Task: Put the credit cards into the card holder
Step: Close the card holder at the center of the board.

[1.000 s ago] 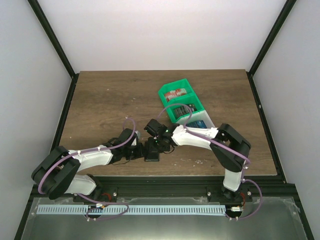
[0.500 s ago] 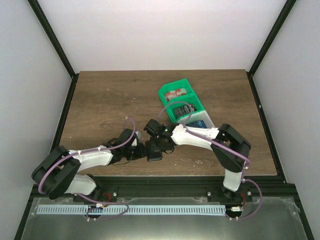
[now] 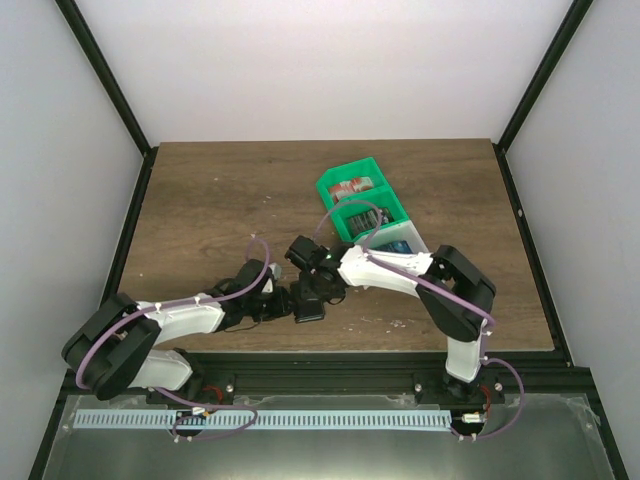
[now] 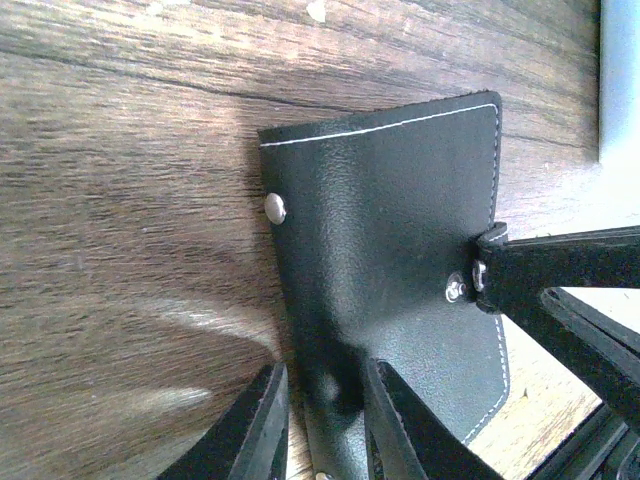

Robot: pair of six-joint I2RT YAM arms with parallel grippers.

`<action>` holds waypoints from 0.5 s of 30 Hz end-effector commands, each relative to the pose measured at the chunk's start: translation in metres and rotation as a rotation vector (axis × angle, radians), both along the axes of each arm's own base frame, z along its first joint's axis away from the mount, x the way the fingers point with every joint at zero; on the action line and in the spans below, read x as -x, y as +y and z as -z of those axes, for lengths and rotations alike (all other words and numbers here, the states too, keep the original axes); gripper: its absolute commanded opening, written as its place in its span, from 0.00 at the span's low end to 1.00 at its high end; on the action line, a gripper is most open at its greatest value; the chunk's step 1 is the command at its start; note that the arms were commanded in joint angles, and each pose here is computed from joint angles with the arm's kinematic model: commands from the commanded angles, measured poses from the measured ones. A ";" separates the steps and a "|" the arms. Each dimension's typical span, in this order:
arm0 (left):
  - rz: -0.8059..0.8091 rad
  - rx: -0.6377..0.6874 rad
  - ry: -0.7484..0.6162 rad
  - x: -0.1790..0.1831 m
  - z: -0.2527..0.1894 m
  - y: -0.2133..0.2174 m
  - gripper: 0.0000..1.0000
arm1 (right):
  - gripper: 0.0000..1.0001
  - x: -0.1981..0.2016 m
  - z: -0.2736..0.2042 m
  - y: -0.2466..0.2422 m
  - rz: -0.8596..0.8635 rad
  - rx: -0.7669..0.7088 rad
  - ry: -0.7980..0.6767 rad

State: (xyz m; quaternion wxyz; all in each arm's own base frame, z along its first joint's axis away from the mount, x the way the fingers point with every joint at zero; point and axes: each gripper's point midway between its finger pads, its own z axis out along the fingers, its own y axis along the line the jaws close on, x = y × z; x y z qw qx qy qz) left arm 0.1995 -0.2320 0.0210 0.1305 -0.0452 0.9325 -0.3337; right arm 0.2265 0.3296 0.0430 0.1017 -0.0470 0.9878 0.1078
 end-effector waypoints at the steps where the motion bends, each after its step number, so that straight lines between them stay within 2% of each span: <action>1: 0.015 -0.002 0.011 0.004 0.003 -0.001 0.25 | 0.00 -0.002 0.002 0.008 0.002 -0.011 0.024; 15: 0.018 -0.005 0.024 0.002 0.008 -0.004 0.21 | 0.01 0.002 -0.005 0.018 -0.015 -0.075 0.040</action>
